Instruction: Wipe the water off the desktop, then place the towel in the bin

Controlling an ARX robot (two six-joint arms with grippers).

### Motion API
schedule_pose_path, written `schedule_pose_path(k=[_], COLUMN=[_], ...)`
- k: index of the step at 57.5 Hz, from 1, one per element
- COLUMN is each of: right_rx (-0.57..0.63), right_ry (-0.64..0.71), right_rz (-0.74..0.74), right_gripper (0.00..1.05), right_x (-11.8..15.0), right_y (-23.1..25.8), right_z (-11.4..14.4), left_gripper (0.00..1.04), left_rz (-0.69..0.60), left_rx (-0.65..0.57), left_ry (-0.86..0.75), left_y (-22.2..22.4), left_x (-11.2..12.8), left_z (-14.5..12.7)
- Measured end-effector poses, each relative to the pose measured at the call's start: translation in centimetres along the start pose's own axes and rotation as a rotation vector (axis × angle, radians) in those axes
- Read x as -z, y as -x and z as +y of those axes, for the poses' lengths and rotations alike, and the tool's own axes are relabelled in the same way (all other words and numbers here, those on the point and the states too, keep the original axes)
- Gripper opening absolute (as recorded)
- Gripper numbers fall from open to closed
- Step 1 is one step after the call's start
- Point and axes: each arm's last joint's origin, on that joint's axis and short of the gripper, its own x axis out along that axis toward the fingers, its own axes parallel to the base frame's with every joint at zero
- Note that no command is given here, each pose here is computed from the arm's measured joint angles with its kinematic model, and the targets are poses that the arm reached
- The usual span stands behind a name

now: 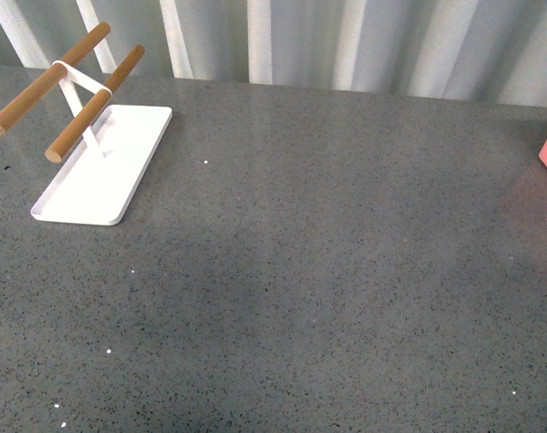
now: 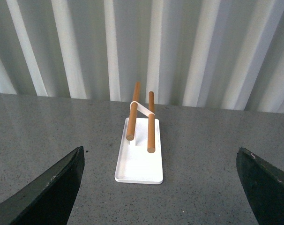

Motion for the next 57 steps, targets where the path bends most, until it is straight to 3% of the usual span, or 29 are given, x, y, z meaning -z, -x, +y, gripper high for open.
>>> schedule_pose_path(k=[9, 16, 21, 30, 39, 49, 53, 57], right_rx=[0.019, -0.035, -0.093, -0.179, -0.294, -0.308, -0.256, -0.080], right_ry=[0.045, 0.073, 0.116, 0.319, 0.498, 0.620, 0.691, 0.692], right_rz=[-0.038, -0.124, -0.205, -0.360, -0.386, -0.253, -0.227, -0.445], right_gripper=[0.98, 0.98, 0.98, 0.98, 0.98, 0.98, 0.96, 0.83], right_x=[-0.7, -1.4, -2.0, -1.9, 2.0, 8.7, 11.8, 14.5], right_y=[0.4, 1.3, 2.8, 6.7, 9.1, 8.4, 7.5, 6.6], right_z=[0.8, 2.9, 5.6, 13.5, 20.4, 22.9, 23.2, 23.3], left_gripper=[0.98, 0.98, 0.98, 0.98, 0.98, 0.98, 0.98, 0.98], left_rz=[0.000, 0.000, 0.000, 0.000, 0.000, 0.000, 0.000, 0.000], left_rx=[-0.001, 0.001, 0.001, 0.000, 0.000, 0.000, 0.000, 0.000], left_ry=[0.000, 0.000, 0.000, 0.000, 0.000, 0.000, 0.000, 0.000], left_y=[0.0, 0.0, 0.0, 0.0, 0.0, 0.0, 0.0, 0.0], left_x=[0.0, 0.0, 0.0, 0.0, 0.0, 0.0, 0.0, 0.0], left_z=[0.0, 0.0, 0.0, 0.0, 0.0, 0.0, 0.0, 0.0])
